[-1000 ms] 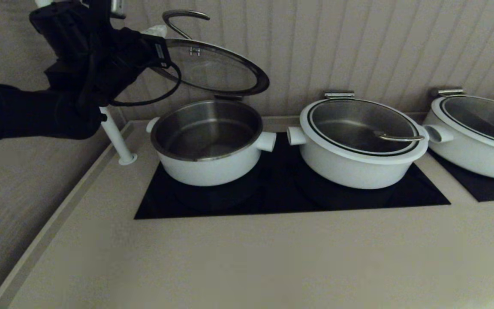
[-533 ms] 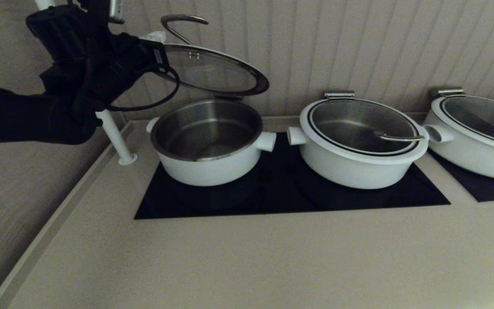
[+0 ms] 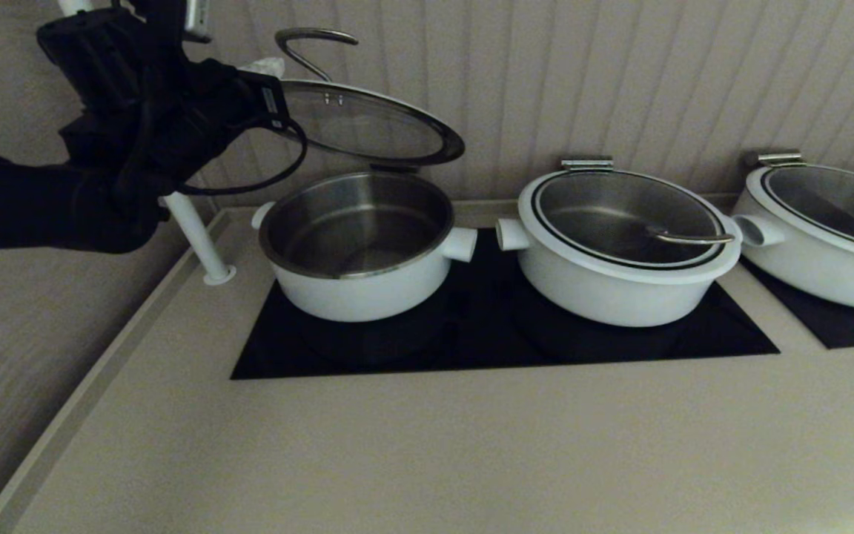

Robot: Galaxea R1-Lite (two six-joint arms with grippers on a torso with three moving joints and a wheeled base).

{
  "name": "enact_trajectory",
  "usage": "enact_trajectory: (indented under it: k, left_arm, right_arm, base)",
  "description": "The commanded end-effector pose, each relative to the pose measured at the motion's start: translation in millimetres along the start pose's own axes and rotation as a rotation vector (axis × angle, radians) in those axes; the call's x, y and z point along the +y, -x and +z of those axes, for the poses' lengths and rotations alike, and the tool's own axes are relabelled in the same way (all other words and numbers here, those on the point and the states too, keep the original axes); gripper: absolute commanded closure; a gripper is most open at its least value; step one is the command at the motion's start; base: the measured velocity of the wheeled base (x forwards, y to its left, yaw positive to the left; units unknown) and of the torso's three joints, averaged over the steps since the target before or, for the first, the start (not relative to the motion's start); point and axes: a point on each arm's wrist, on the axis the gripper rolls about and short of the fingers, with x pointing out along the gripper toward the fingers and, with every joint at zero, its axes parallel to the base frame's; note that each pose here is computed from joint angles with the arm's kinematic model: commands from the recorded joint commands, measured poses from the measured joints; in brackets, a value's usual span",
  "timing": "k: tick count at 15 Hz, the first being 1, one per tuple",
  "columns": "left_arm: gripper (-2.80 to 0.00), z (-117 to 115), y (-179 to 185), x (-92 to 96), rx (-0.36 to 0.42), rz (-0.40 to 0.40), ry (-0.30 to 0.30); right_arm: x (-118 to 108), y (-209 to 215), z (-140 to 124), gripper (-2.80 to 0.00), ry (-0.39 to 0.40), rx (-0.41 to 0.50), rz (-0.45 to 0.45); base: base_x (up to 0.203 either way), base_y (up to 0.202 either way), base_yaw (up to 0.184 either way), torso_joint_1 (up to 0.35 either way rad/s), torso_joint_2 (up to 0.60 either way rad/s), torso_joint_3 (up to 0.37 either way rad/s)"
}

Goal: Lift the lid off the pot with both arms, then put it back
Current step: Close the pot lid

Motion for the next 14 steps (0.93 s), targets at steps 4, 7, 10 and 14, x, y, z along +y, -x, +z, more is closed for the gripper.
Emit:
enact_trajectory:
  k: [4,7,10,14]
  left_arm:
    - [0.00,-1,13,-0.5,0.023,0.001,0.000]
    - [0.00,0,15,1.8,0.023,0.007,-0.003]
    - [0.00,0,19,5.1,0.030,0.015,-0.005]
    - [0.00,-3,28,5.7,0.057,0.016,-0.006]
  right_arm:
    - [0,0,0,0.00,0.001,0.002,0.001]
    - [0,0,0,0.00,0.001,0.002,0.001]
    - [0,0,0,0.00,0.001,0.002,0.001]
    - [0,0,0,0.00,0.001,0.002,0.001]
  base:
    - [0.000,0.000,0.000,0.000,0.00,0.000]
    - [0.000,0.000,0.000,0.000,0.00,0.000]
    - [0.000,0.000,0.000,0.000,0.00,0.000]
    - [0.000,0.000,0.000,0.000,0.00,0.000]
